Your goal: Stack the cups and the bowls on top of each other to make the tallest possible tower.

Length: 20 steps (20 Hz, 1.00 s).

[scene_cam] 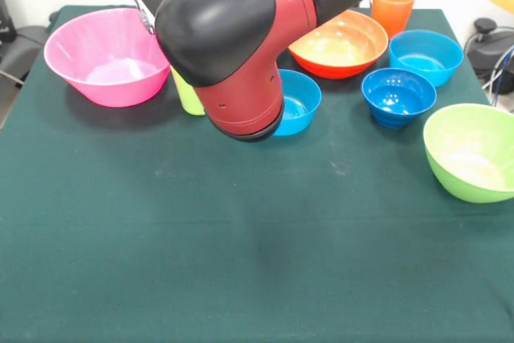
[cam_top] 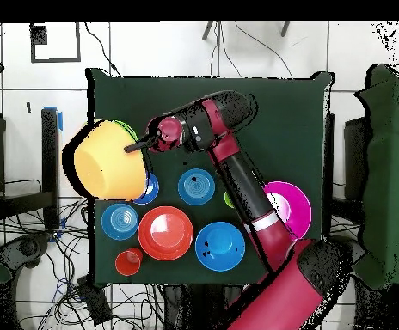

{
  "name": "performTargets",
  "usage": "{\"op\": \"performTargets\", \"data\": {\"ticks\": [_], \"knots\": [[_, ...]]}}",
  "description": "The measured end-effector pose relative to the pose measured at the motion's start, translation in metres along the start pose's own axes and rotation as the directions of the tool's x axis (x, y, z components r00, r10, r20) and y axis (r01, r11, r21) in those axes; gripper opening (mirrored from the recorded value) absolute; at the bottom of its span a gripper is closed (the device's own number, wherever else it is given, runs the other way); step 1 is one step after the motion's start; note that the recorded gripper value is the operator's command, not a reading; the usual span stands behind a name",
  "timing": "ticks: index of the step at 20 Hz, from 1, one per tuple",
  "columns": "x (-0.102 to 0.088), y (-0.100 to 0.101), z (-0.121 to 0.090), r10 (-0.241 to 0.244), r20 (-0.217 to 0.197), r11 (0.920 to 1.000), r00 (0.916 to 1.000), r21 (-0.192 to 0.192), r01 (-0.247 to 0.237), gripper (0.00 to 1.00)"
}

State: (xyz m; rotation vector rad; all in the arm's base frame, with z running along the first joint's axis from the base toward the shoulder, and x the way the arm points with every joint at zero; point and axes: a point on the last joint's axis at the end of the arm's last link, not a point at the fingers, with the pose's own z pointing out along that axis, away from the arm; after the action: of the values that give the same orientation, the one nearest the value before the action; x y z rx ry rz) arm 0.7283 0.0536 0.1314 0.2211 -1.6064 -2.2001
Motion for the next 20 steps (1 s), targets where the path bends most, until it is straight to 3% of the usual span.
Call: {"op": "performTargets", "data": {"ticks": [5,16,20], "knots": [[0.0,0.0,-0.009,0.001,-0.014,1.0,0.9999,0.0,-0.001,0.0],[0.005,-0.003,-0.037,0.006,-0.111,1.0,0.9938,-0.003,-0.006,0.0],[0.004,-0.005,-0.043,0.009,-0.126,1.0,0.992,-0.002,-0.009,0.0]]}}
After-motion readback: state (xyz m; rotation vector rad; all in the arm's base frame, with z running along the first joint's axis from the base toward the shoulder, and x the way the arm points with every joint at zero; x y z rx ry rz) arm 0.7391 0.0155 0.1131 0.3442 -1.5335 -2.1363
